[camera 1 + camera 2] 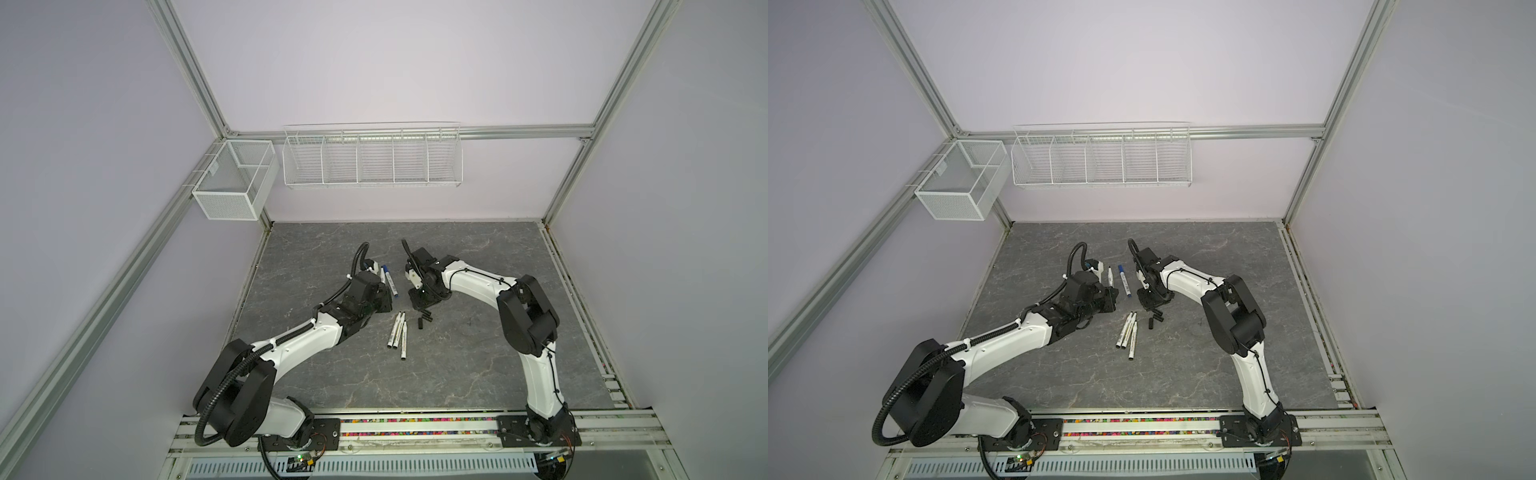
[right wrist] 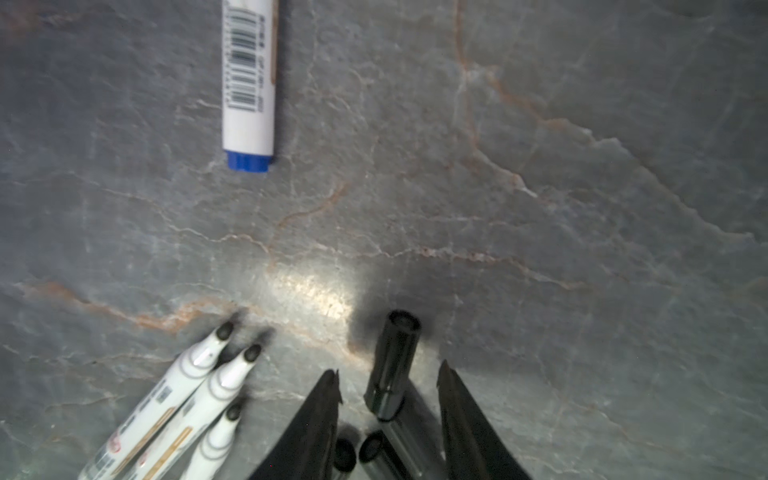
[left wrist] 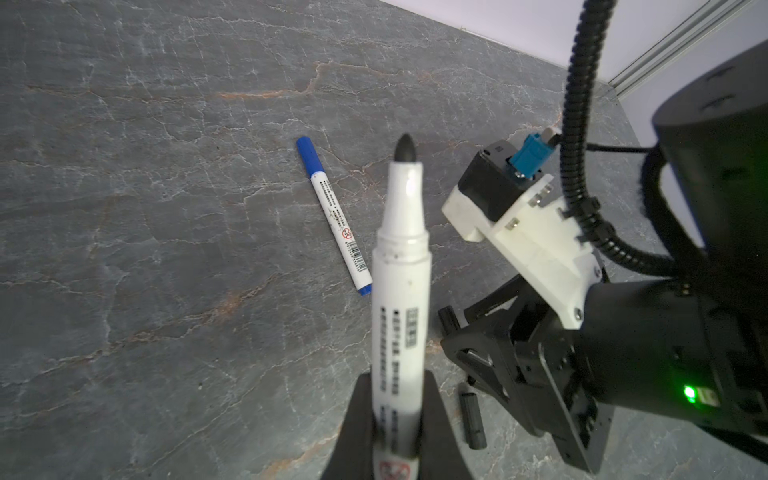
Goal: Insert the pens into the pen caps
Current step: 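Hold the marker upright with the left gripper while the right gripper grasps a black cap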
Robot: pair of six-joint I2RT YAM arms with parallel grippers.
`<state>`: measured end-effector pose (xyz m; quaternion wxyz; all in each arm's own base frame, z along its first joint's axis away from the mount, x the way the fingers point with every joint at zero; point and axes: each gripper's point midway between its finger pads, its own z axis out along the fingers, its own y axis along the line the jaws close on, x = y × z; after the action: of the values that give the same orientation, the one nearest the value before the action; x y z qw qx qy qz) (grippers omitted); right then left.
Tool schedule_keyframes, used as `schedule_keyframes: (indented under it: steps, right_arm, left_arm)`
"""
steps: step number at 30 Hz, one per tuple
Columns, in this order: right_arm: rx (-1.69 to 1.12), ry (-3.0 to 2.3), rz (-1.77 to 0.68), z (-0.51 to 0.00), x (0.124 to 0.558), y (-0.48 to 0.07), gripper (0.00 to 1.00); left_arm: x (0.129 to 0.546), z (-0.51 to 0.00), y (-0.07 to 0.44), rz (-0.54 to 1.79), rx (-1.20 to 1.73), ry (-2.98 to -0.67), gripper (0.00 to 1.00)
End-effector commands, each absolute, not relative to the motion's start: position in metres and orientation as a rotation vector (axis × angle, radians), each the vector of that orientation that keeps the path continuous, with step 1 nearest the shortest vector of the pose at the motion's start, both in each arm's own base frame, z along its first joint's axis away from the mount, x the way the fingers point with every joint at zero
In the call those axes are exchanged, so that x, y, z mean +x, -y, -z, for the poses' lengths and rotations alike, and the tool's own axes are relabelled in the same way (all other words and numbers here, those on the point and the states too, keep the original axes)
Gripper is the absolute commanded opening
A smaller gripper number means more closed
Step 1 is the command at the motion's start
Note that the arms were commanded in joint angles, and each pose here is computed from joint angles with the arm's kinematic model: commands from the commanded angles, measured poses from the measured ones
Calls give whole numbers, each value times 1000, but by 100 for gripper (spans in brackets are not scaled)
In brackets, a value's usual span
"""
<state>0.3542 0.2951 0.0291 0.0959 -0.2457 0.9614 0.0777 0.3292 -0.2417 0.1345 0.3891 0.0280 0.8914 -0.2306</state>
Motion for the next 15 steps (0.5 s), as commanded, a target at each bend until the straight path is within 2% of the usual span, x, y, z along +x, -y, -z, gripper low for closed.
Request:
schedule_keyframes:
  steps: [1, 8, 12, 15]
  right_arm:
    - [-796, -2870, -148, -18, 350, -291, 42]
    - [-838, -2862, -145, -6, 356, -300, 35]
    - [-847, -2837, -209, -13, 359, -310, 17]
    - [-815, -2772, -308, -37, 362, -316, 11]
  left_arm:
    - [328, -138, 236, 579, 53, -2249, 0]
    - [326, -136, 239, 602, 64, -2253, 0]
    - [325, -131, 246, 625, 93, -2275, 0]
    - [324, -128, 251, 645, 126, -2285, 0]
